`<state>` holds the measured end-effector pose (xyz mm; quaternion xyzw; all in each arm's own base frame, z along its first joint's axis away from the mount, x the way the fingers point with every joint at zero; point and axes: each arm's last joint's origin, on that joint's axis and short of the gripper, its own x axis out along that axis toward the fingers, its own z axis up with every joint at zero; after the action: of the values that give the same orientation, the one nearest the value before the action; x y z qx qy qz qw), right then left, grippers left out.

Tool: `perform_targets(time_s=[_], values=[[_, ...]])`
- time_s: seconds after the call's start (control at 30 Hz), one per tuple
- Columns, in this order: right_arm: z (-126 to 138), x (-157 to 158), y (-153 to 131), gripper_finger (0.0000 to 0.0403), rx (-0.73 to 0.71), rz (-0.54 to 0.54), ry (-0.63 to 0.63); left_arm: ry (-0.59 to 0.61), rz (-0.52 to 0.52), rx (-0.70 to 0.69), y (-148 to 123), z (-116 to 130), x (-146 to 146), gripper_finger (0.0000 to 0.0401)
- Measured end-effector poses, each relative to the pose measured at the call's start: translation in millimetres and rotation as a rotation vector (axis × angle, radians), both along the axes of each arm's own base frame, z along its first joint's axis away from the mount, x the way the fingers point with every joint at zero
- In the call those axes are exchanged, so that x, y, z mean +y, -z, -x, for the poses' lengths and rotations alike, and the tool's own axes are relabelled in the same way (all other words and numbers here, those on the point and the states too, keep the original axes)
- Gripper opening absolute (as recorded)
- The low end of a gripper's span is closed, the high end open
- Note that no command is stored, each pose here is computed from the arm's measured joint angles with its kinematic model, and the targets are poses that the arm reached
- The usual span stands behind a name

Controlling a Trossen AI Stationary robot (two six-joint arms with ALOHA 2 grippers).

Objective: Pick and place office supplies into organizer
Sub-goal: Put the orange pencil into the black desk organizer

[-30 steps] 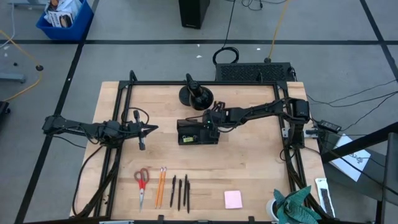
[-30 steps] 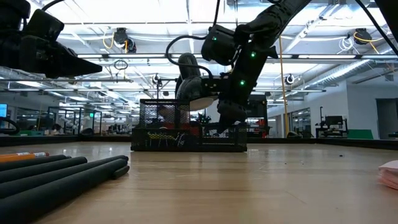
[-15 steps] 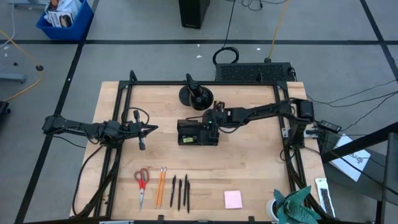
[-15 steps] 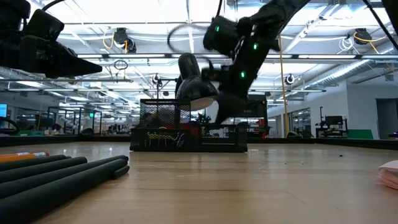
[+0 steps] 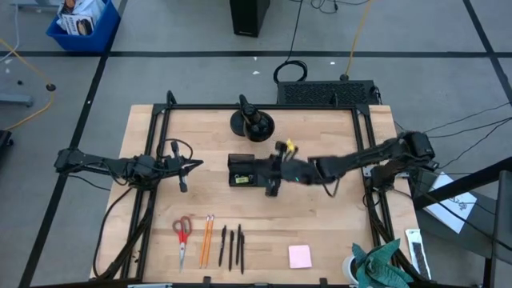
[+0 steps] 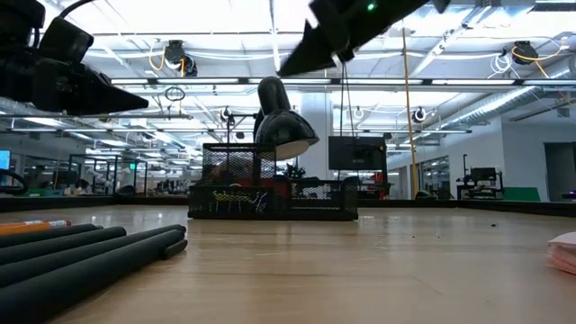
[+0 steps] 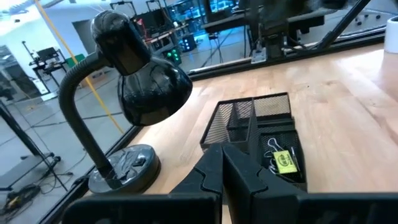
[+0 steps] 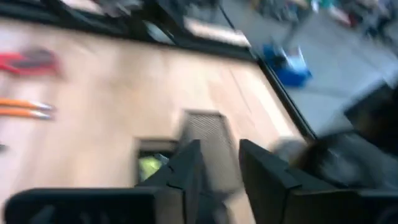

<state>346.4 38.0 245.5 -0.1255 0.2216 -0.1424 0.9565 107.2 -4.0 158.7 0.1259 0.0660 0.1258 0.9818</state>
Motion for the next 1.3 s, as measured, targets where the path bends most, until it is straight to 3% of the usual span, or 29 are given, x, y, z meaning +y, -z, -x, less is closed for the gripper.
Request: perform_targets(time_s=[0.17, 0.3, 0.47, 0.7, 0.9, 1.17, 1.3], values=[[12, 19, 20, 0.0138, -0.101, 0.082, -0.101, -0.008, 0.103, -0.018, 1, 0, 0, 0.0006], [24, 26, 37, 0.014, -0.1, 0.125, -0.144, 0.0, 0.16, -0.026, 1, 0, 0, 0.0006], [33, 22, 39, 0.0133, -0.144, 0.17, -0.16, 0.021, 0.244, -0.032, 2, -1, -1, 0.0006], [35, 17, 46, 0.0084, -0.15, 0.063, -0.293, 0.086, 0.353, 0.017, 8, -3, -8, 0.0005], [51, 15, 62, 0.0008, -0.227, -0.021, -0.308, 0.147, 0.35, 0.07, 12, -4, -16, 0.0005], [72, -4, 75, 0.0002, -0.38, -0.108, -0.354, 0.198, 0.359, 0.184, 12, -3, -28, 0.0005], [73, -5, 77, 0.0001, -0.357, -0.063, -0.385, 0.221, 0.395, 0.237, 4, -4, -36, 0.0005]])
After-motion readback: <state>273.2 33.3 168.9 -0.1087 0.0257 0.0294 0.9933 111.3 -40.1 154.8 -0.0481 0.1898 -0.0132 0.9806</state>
